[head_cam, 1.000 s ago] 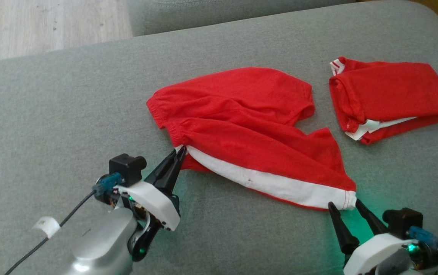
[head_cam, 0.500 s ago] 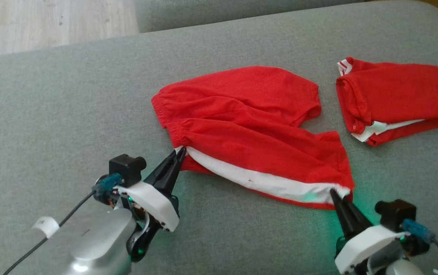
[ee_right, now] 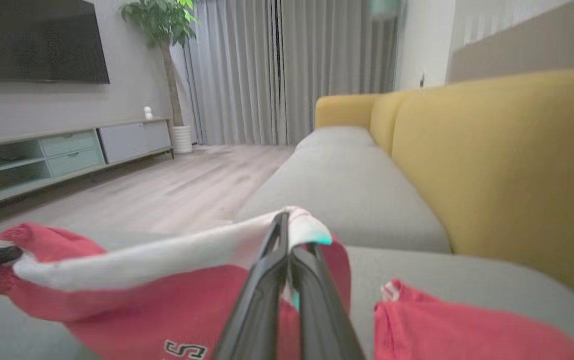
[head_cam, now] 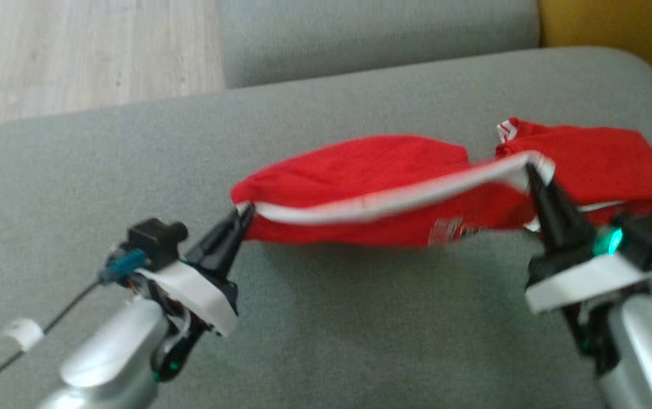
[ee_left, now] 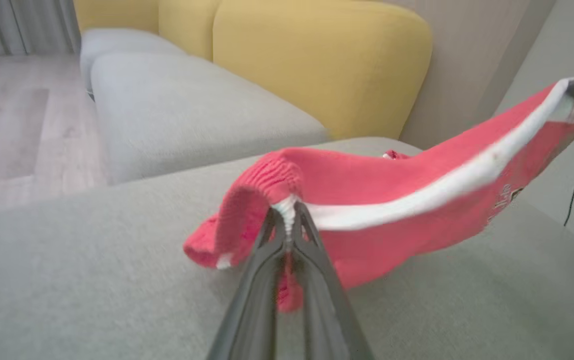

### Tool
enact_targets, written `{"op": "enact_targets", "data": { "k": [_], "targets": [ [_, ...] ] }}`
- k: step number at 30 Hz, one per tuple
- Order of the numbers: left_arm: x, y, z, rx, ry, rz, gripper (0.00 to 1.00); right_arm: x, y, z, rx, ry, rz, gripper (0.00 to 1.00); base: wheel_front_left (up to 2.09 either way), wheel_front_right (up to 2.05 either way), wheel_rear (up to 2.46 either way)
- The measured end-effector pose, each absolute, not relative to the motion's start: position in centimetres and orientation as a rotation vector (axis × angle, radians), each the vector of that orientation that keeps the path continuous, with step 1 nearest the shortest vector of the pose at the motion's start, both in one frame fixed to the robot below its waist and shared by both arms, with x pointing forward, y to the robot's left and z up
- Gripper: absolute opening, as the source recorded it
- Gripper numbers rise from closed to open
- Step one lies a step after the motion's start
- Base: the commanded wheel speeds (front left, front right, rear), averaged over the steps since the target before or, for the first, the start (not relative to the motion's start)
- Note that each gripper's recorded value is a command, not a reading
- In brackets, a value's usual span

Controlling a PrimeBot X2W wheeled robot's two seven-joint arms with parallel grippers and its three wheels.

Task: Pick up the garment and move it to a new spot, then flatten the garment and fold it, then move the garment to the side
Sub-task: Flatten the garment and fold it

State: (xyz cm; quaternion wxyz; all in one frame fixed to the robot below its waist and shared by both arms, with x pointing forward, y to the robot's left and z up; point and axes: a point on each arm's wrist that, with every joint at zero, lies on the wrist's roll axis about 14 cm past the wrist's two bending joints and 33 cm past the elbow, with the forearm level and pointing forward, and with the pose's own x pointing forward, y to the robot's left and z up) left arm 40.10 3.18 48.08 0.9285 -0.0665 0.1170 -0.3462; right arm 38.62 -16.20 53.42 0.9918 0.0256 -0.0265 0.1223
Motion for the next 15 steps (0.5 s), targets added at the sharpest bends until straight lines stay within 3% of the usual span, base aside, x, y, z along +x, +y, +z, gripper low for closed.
{"op": "enact_targets", "data": {
  "k": [7,15],
  "targets": [
    [40.7,4.4,56.5,-0.07,0.018,-0.708,0.0,39.6,-16.3,63.0,-0.059,-0.315,0.29,0.0,0.0,0.0,0.0],
    [38.4,5.1,64.7,-0.027,-0.22,-0.678,0.0,38.0,-16.0,69.2,-0.08,-0.48,0.312,0.0,0.0,0.0,0.0]
  ]
}}
